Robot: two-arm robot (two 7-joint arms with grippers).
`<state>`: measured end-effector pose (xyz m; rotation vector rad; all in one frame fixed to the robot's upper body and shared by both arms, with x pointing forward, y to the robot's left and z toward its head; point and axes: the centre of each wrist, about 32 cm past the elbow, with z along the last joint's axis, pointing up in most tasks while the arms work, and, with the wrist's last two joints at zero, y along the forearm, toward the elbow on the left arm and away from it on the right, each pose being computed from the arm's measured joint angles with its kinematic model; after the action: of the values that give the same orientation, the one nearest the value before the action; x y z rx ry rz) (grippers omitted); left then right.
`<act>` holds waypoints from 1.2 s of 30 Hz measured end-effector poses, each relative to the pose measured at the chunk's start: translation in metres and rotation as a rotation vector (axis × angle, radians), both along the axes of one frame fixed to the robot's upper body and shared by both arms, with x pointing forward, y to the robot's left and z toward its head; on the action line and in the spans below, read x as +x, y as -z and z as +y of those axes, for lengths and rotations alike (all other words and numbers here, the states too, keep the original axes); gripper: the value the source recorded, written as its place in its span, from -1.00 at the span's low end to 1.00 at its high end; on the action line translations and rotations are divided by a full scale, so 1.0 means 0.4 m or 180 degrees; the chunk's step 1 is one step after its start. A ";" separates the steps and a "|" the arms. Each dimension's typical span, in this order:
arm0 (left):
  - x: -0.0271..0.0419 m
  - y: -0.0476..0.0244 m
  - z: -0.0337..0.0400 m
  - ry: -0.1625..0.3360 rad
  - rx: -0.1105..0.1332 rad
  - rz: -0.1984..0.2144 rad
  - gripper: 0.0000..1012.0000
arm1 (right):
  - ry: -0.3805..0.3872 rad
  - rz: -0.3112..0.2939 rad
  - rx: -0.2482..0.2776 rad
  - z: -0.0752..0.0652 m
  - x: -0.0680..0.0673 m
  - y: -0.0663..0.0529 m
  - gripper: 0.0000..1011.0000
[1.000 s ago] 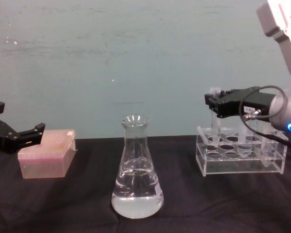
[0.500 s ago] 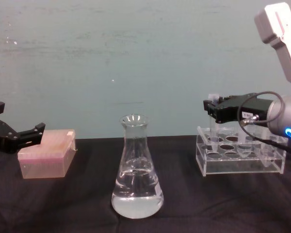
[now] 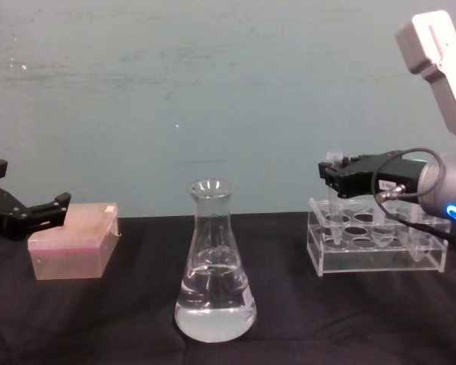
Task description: Pour the liquid from the test tube into the beaker using one hand.
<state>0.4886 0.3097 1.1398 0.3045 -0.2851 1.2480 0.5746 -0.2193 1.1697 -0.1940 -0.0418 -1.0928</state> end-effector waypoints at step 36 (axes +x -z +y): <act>0.000 0.000 0.000 0.0000 0.0000 0.0000 0.98 | 0.0007 -0.0004 -0.0003 -0.001 -0.001 0.000 0.98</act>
<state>0.4886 0.3097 1.1398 0.3045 -0.2851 1.2480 0.5743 -0.2198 1.1699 -0.1942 -0.0433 -1.0951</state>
